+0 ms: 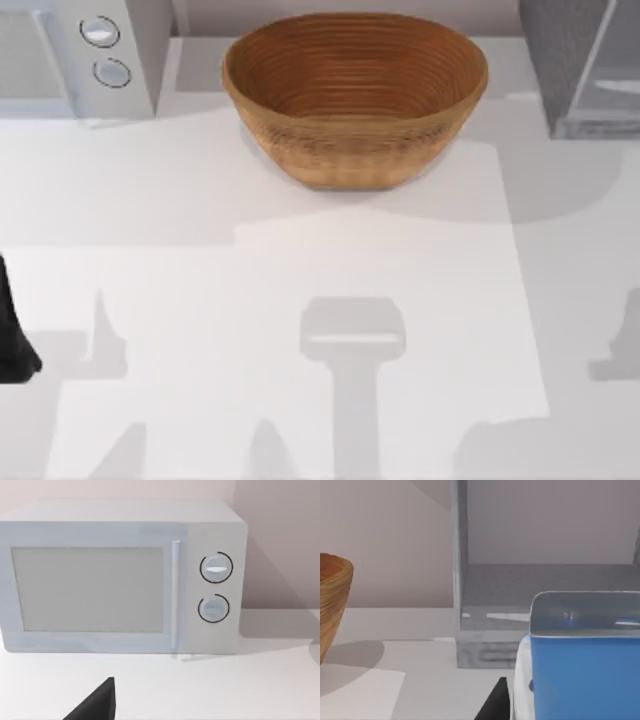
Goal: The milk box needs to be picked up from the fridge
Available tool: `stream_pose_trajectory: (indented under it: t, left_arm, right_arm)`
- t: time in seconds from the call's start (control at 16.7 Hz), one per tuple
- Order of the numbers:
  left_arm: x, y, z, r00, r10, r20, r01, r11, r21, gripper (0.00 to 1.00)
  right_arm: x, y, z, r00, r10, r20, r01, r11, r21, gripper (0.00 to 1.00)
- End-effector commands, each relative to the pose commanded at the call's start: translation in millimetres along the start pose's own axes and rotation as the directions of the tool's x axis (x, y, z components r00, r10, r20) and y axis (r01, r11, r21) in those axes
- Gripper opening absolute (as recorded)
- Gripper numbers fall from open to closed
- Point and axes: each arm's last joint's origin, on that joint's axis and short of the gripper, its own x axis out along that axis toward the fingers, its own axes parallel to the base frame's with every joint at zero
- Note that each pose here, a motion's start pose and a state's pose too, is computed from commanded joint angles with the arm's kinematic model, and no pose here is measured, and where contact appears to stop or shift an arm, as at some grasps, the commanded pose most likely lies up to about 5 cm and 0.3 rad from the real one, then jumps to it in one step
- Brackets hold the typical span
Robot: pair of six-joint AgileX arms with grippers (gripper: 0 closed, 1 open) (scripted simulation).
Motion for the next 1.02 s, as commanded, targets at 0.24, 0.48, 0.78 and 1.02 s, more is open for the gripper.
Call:
stream_pose_trajectory:
  t: [0.24,0.48,0.78,1.02]
  left_arm:
    - [0,0,0,1.0,0.0,0.0,0.0,1.0,0.0,1.0]
    - [0,0,0,1.0,0.0,0.0,0.0,1.0,0.0,1.0]
    - [0,0,0,1.0,0.0,0.0,0.0,1.0,0.0,1.0]
    - [0,0,0,1.0,0.0,0.0,0.0,1.0,0.0,1.0]
  right_arm:
    - [0,0,0,1.0,-0.002,-0.001,0.002,1.0,0.002,0.0]
    - [5,3,5,1.0,0.029,-0.006,-0.029,1.0,0.0,0.0]
    - [26,15,20,0.992,0.129,-0.014,-0.129,0.992,-0.005,0.0]
    - [55,33,28,0.971,0.241,-0.016,-0.241,0.971,-0.008,0.0]
